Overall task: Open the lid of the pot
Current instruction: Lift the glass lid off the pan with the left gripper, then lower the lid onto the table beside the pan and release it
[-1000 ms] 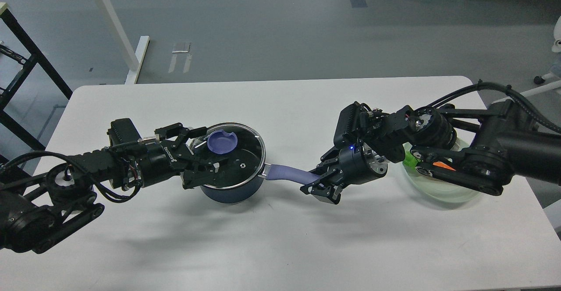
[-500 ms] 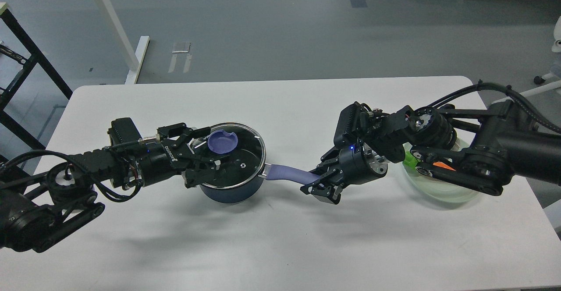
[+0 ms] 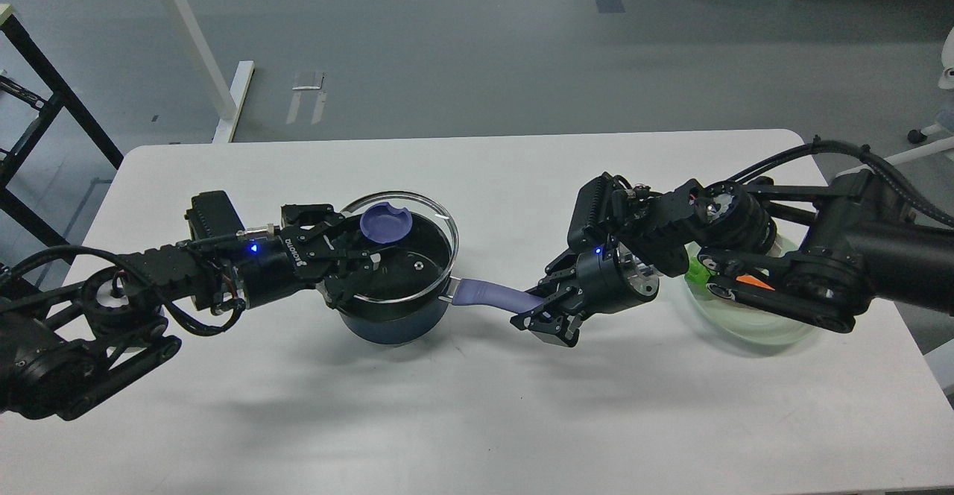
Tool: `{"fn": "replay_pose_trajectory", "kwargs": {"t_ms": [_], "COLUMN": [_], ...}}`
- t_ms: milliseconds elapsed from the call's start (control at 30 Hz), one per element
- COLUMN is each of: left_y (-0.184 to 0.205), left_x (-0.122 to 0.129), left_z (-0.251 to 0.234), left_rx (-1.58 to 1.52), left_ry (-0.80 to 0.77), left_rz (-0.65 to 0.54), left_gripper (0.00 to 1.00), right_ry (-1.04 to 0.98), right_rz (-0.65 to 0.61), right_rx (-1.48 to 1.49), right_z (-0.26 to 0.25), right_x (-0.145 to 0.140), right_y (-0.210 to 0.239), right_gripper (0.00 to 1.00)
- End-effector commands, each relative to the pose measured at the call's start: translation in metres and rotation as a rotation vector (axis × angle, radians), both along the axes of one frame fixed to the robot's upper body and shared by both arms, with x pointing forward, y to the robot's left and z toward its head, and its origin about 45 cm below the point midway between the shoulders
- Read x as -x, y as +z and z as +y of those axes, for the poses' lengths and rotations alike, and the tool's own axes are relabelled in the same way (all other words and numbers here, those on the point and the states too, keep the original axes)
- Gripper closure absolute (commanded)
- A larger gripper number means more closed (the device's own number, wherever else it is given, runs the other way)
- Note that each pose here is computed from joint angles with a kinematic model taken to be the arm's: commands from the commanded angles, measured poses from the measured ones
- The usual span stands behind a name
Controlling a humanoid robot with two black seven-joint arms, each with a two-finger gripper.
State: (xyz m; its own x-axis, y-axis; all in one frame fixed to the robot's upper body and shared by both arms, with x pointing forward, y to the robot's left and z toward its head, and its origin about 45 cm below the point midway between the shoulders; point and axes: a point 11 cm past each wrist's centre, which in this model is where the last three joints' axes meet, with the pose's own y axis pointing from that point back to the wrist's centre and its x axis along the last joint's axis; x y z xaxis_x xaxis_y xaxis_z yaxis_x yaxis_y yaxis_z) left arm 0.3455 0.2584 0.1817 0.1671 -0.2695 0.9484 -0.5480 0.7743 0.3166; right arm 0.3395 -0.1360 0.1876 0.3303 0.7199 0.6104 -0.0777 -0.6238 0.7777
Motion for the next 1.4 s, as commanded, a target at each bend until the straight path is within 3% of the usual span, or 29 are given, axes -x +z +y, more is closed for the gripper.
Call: {"fn": "replay_pose_trajectory", "kwargs": {"t_ms": [0,233,367,567,767,967,1367], "left_y": [0.016,0.042,0.050,0.025,-0.003,-0.036,-0.064], "left_x": [-0.005,-0.010,0.000,0.039,0.057,0.075,0.081], "left_z": [0.011,0.059,0.099,0.149,0.184,0.184,0.183], "left_rx": [-0.020,-0.030,-0.070,-0.121,-0.192,-0.192,-0.194], "left_ry": [0.005,0.112,0.166,0.244,0.313,0.332,0.359], "left_rz": [-0.033,-0.046,-0.090,-0.013,0.030,0.106,0.148], "left_gripper": [0.61,0.60,0.60,0.59,0.59,0.59,0.55], "right_ry": [-0.001,-0.001,-0.001,-0.001,-0.004,-0.004,-0.008], "right_rz": [0.000,-0.002,-0.002,-0.002,-0.007,-0.010,-0.010], "right_rx": [0.002,0.000,0.000,0.000,-0.005,-0.005,-0.005], "right_z": [-0.001,0.000,0.000,0.000,-0.002,-0.002,-0.004], "right_x": [0.000,-0.001,0.000,-0.001,-0.001,-0.002,-0.002], "right_y": [0.000,0.000,0.000,0.000,0.001,0.001,0.001], "right_gripper": [0.64,0.64,0.64,0.64,0.64,0.64,0.64]}}
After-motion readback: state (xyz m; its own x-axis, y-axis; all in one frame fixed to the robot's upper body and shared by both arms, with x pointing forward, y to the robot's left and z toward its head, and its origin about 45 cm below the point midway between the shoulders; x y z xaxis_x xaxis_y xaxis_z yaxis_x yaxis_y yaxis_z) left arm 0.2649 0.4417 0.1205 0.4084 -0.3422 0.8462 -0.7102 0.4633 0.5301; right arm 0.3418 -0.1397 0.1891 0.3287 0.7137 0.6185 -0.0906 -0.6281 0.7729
